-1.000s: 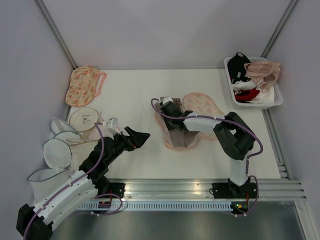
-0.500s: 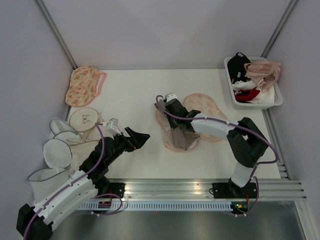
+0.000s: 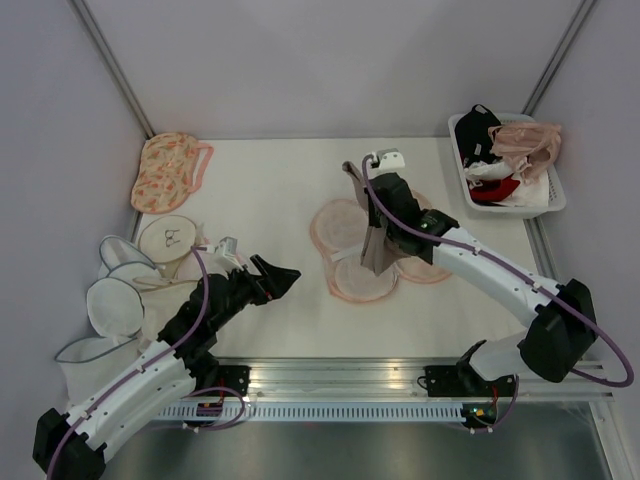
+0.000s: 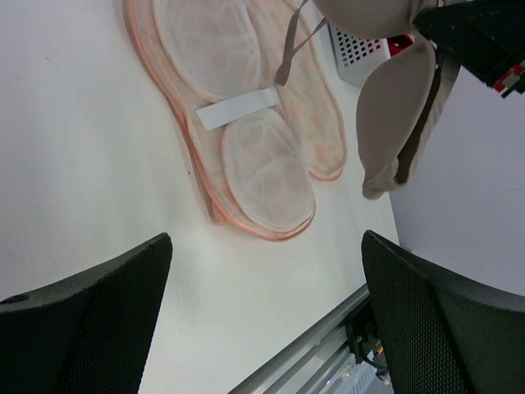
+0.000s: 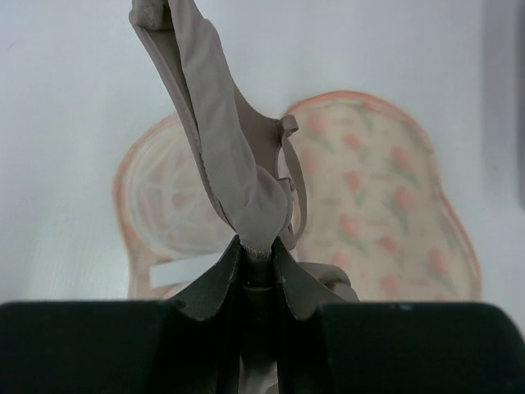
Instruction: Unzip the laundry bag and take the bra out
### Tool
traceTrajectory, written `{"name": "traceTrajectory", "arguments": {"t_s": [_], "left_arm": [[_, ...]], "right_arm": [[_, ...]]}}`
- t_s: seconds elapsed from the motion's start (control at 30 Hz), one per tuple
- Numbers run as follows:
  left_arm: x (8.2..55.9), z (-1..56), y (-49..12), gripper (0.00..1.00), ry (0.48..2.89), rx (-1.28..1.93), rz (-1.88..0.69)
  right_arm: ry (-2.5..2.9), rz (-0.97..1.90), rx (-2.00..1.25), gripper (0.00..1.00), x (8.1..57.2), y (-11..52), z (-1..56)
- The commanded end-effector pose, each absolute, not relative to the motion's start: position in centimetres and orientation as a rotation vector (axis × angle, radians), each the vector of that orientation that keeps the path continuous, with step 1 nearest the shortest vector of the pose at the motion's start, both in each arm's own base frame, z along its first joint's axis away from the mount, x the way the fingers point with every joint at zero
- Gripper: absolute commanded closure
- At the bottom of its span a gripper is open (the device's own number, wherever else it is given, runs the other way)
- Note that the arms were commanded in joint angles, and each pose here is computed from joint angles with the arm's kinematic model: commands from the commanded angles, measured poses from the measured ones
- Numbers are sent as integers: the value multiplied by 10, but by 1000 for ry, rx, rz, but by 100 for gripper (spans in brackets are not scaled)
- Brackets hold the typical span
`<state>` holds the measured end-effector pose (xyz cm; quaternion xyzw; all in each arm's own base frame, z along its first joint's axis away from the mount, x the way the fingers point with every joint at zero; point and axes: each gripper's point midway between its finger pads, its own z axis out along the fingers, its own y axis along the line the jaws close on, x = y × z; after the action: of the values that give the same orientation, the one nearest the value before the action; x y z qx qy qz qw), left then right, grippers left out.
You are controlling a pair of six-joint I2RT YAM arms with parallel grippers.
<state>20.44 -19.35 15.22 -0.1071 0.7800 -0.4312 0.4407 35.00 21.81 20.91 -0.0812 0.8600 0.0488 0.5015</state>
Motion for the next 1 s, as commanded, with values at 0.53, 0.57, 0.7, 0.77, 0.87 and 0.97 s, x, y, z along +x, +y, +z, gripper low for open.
{"name": "traceTrajectory", "arguments": {"t_s": [0.53, 0.57, 0.7, 0.77, 0.87, 0.97], "left_arm": [[193, 193, -203, 0, 1933, -217, -1170], [192, 194, -203, 0, 1934, -216, -1169], [191, 195, -201, 0, 1950, -221, -1157], [190, 195, -201, 0, 1959, -213, -1153], [191, 192, -197, 0, 1966, -231, -1123], [193, 192, -196, 0, 1962, -240, -1118]], "right_arm": [[1691, -589, 850, 99, 500, -133, 328], [1706, -615, 861, 100, 512, -142, 318], [1704, -691, 965, 100, 527, -186, 279], [1780, -662, 933, 99, 547, -186, 245], [1862, -639, 926, 100, 565, -188, 211], [1919, -586, 901, 84, 575, -180, 188]]}}
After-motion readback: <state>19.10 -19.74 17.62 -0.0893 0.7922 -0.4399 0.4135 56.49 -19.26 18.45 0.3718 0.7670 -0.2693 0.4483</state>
